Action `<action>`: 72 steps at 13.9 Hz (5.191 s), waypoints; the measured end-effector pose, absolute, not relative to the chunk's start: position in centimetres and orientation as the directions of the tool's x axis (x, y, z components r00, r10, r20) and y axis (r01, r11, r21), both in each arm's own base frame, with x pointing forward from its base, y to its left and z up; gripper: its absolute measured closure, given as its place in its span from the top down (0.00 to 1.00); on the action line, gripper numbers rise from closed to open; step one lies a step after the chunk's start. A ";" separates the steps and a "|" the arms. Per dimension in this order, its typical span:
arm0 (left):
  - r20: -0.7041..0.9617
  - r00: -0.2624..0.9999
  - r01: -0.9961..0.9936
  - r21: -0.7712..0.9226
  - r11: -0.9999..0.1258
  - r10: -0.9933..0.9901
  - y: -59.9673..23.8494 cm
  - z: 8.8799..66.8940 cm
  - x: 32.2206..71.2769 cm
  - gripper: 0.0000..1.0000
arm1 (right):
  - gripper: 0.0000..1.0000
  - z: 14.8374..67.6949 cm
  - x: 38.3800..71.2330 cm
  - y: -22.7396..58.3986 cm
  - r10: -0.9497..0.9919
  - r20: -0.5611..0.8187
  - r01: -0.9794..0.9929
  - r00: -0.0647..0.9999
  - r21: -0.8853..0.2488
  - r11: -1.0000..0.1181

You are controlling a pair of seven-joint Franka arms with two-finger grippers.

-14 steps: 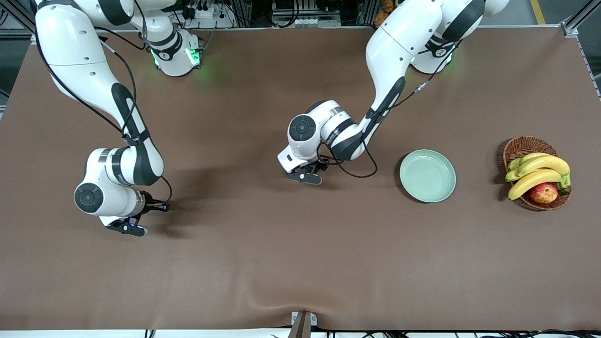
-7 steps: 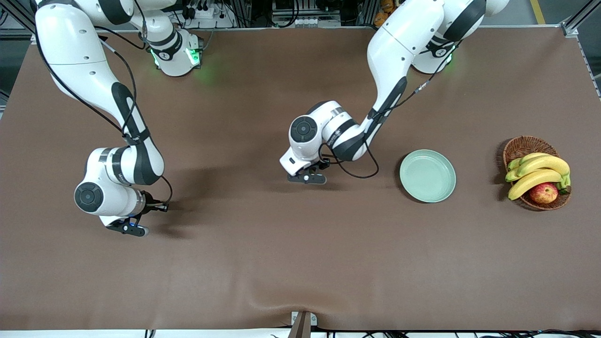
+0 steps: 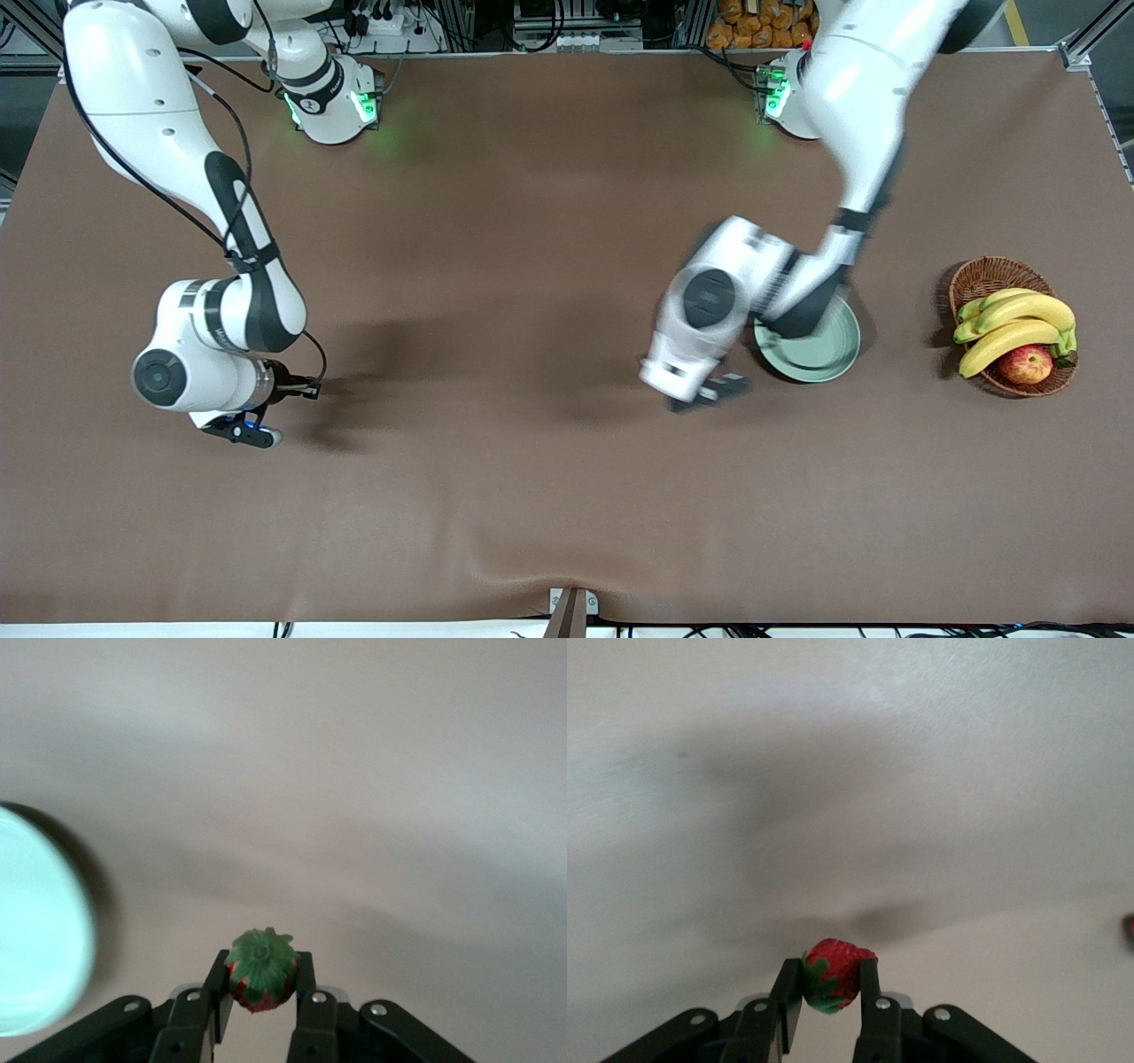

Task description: Collect all strawberries into plate

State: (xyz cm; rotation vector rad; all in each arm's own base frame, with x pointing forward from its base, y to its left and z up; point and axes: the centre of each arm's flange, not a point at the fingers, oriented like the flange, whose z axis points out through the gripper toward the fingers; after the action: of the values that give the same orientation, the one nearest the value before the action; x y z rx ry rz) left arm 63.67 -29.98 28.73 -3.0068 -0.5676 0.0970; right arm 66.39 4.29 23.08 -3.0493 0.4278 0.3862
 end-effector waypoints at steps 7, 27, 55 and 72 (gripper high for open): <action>-0.187 0.842 0.471 -0.206 -0.858 0.507 -13.6 22.2 63.6 0.31 | 0.31 30.6 67.5 14.7 -0.423 -0.272 -0.445 0.864 -0.022 -0.895; -0.156 0.906 0.380 -0.108 -0.919 0.393 -15.3 31.2 61.3 1.00 | 0.31 24.2 55.9 47.8 -0.709 -0.289 -0.756 0.643 -0.093 -0.648; -0.089 0.627 0.778 0.045 -0.626 0.774 -51.0 21.0 51.7 1.00 | 1.00 40.0 67.1 18.4 -0.544 -0.316 -0.570 0.777 0.015 -0.822; -0.092 0.634 0.772 0.011 -0.635 0.768 -51.5 18.1 50.7 0.34 | 1.00 23.2 62.4 -9.2 -0.225 -0.163 -0.220 0.961 0.047 -0.974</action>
State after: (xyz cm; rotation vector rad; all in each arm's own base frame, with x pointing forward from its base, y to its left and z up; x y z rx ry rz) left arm 50.73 -51.53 18.05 -2.8834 -1.3605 0.1255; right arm 62.36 -9.15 23.22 -3.1391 0.3558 0.2663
